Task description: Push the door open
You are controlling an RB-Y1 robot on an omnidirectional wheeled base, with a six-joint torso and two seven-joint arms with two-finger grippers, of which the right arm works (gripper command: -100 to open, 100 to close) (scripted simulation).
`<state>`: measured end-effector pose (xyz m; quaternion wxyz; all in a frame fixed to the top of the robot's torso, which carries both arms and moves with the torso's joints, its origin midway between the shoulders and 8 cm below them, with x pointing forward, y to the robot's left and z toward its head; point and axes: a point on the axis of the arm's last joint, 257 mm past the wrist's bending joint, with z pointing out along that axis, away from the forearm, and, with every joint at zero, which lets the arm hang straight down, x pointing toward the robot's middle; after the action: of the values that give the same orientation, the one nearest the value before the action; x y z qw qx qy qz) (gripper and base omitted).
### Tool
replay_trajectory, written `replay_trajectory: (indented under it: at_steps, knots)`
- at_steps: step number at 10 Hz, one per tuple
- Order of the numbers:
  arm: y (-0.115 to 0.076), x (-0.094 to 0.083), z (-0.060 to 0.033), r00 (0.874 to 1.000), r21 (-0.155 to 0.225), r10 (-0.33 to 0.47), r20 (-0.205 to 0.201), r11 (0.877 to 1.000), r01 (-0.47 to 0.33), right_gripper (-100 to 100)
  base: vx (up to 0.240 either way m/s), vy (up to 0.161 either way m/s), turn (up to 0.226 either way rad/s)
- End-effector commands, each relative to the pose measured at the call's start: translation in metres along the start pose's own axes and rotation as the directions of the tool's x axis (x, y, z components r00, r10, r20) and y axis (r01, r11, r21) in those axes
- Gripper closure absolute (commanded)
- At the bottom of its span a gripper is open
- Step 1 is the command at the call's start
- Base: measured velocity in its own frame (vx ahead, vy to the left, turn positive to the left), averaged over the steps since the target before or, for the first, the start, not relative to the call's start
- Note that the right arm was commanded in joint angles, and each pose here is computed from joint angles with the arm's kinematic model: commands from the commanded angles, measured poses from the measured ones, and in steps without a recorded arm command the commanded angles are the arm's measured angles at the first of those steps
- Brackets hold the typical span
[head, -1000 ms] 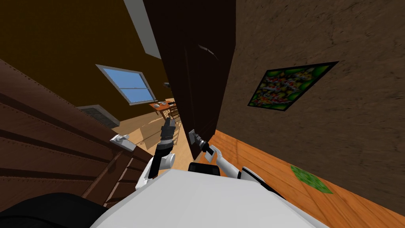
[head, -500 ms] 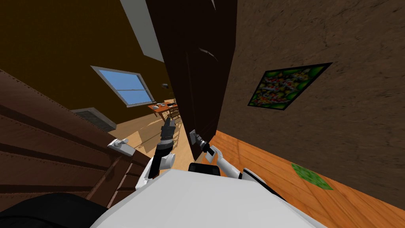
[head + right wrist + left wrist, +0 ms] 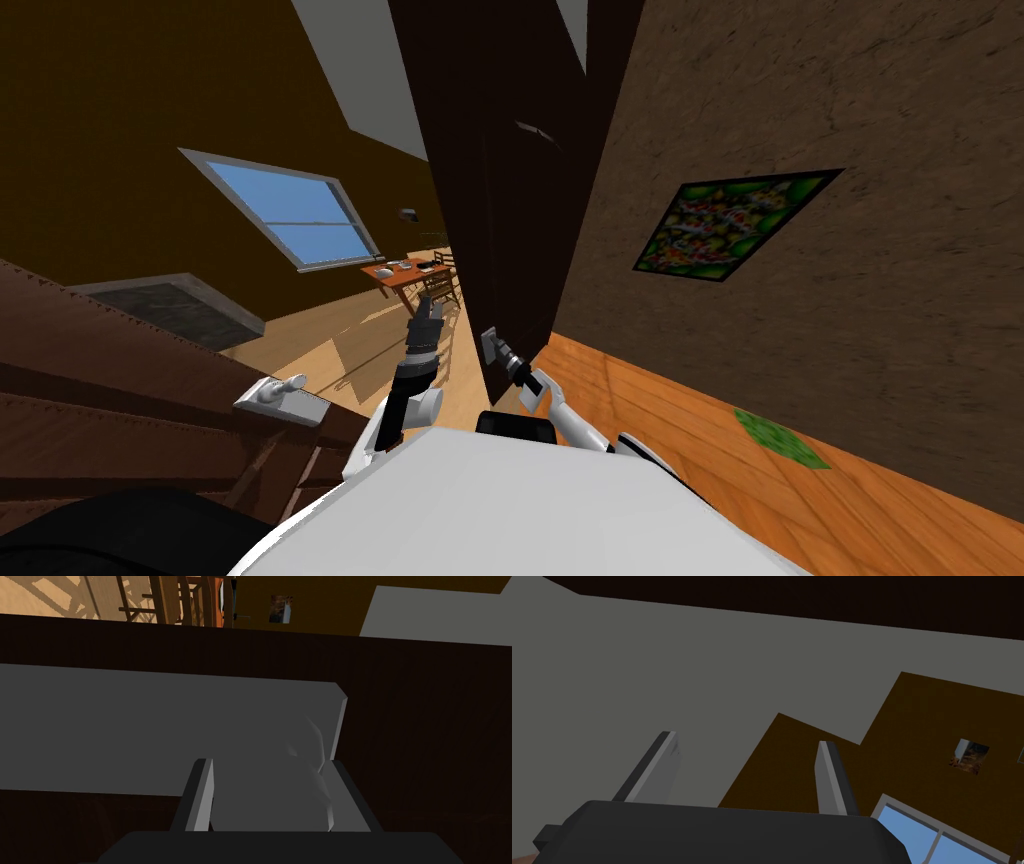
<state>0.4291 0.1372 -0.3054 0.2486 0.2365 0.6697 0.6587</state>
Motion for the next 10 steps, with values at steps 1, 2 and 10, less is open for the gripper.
replay_trajectory:
  at_steps: [1,2,10]
  knots:
    - [-0.001,-0.01,-0.0024,1.0,0.005,-0.006,0.023,1.0,0.006,100,0.095,0.169,-0.082]
    - [-0.001,-0.013,-0.0038,0.999,0.006,-0.007,0.034,1.0,0.007,100,0.095,0.183,-0.127]
    - [0.0,-0.027,-0.01,0.994,0.007,-0.005,0.106,1.0,0.004,100,0.09,0.163,-0.116]
